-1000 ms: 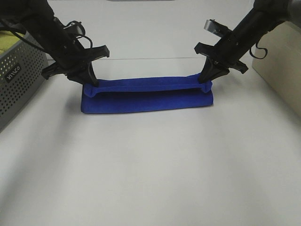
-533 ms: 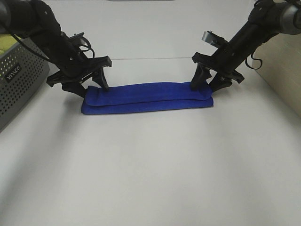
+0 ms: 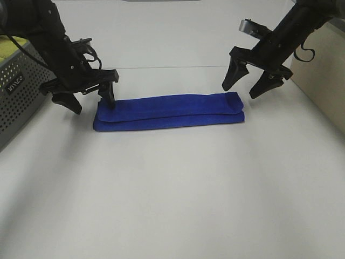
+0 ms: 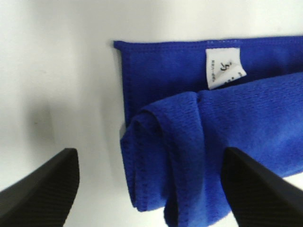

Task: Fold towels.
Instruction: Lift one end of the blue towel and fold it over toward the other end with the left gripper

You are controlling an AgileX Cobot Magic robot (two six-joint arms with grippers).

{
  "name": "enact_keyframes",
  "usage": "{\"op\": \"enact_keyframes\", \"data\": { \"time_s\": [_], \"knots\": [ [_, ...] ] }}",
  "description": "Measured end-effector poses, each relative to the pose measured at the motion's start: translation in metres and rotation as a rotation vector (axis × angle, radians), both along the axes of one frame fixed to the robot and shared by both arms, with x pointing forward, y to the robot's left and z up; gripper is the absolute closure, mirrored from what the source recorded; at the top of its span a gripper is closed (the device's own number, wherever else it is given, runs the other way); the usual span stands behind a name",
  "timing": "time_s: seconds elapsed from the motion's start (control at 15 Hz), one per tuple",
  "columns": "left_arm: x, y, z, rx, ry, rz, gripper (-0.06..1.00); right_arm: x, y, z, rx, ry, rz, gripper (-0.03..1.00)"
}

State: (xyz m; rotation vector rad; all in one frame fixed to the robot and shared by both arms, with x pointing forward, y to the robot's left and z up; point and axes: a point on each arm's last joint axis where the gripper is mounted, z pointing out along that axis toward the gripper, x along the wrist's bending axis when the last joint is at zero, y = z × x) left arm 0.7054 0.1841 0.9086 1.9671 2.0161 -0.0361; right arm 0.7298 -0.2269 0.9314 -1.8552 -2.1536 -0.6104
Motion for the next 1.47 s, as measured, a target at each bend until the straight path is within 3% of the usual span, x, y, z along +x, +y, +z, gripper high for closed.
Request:
{"op": "enact_keyframes", "data": {
  "time_s": [0.13,0.4,0.6,0.67,0.87,1.0,1.27,1.47],
  "knots": [
    [0.001,-0.001,-0.005,-0.009,0.004,0.011,0.17,0.0,0.0,0.001,0.0,-0.002,-0.001,0.15],
    [0.005,-0.008,-0.026,-0.098,0.021,0.069,0.17,0.0,0.0,0.001,-0.004,-0.002,0.0,0.15],
    [0.006,-0.01,-0.03,-0.121,0.024,0.073,0.23,0.0,0.0,0.001,-0.006,-0.002,0.001,0.15],
    [0.007,-0.01,-0.031,-0.121,0.023,0.074,0.3,0.0,0.0,0.001,-0.006,-0.002,0.001,0.15],
    [0.007,-0.01,-0.035,-0.119,0.021,0.077,0.71,0.0,-0.001,0.001,-0.008,-0.002,0.002,0.15],
    [0.008,-0.011,-0.031,-0.1,0.004,0.063,0.85,0.0,-0.002,0.0,-0.02,-0.003,0.005,0.15],
    [0.01,0.0,-0.002,0.032,-0.04,-0.016,0.85,0.0,-0.003,0.0,-0.034,-0.004,0.009,0.15],
    [0.016,0.003,0.047,0.085,-0.054,-0.029,0.85,0.0,-0.003,0.0,-0.035,-0.003,0.009,0.15]
  ]
}}
